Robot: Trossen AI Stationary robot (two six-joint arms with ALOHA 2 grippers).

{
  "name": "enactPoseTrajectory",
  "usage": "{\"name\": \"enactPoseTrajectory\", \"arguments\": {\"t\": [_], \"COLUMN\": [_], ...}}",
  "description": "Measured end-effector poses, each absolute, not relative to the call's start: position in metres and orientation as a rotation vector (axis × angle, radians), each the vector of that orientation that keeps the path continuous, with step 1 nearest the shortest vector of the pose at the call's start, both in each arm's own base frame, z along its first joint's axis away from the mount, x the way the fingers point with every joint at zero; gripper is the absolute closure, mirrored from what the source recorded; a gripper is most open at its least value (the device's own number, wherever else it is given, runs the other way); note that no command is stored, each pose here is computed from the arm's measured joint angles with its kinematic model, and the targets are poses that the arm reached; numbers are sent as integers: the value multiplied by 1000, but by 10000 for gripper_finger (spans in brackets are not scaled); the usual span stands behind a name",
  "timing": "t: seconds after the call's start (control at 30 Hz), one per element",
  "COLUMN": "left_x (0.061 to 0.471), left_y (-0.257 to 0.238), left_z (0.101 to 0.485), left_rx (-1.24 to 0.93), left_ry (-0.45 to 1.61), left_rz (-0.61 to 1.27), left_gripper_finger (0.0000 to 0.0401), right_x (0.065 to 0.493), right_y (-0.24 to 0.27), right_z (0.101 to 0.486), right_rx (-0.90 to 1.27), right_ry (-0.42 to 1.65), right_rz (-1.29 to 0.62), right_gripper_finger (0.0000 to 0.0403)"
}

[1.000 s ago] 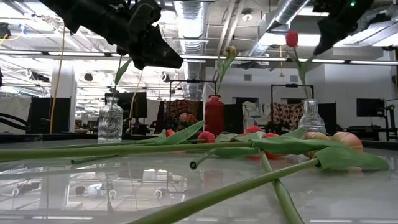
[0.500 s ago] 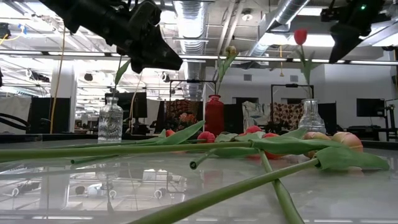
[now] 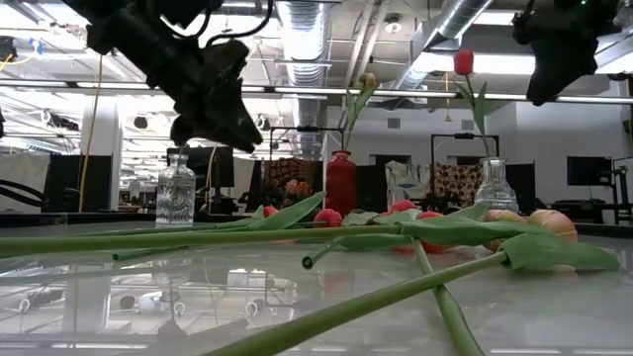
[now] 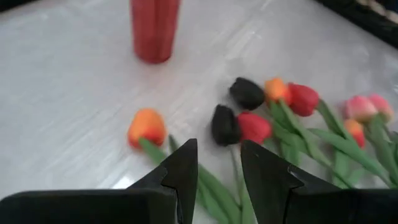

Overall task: Sort flowers into vase by color
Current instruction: Put the top orange flower into the bottom transparent vase

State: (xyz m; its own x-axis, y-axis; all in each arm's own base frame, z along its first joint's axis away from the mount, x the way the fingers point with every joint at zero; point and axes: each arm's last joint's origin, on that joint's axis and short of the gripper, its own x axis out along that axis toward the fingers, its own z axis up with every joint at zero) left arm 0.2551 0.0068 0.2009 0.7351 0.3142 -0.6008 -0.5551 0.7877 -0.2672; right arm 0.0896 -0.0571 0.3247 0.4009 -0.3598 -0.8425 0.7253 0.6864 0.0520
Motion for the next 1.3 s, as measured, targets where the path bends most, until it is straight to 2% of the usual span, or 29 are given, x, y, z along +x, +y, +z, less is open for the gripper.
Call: {"name": "enactPoseTrajectory", "arguments": {"t": [0.2, 0.57, 0.8, 1.3], "left_x": [261, 284, 290, 290], "left_y": [8, 13, 23, 26], "left_z": [188, 137, 121, 119], "left_rx": [-501, -539, -565, -583], "left_ry": [584, 663, 677, 678], "left_rz": [556, 619, 667, 684], "left_gripper_finger": [292, 292, 295, 381], "right_x": [93, 103, 112, 156], "right_y": [-52, -39, -31, -15], "right_z": [325, 327, 330, 322], "right_rx": [596, 605, 588, 514], "right_ry": [894, 863, 827, 867], "right_rz": [-639, -546, -475, -323], "right_gripper_finger": [205, 205, 205, 205]}}
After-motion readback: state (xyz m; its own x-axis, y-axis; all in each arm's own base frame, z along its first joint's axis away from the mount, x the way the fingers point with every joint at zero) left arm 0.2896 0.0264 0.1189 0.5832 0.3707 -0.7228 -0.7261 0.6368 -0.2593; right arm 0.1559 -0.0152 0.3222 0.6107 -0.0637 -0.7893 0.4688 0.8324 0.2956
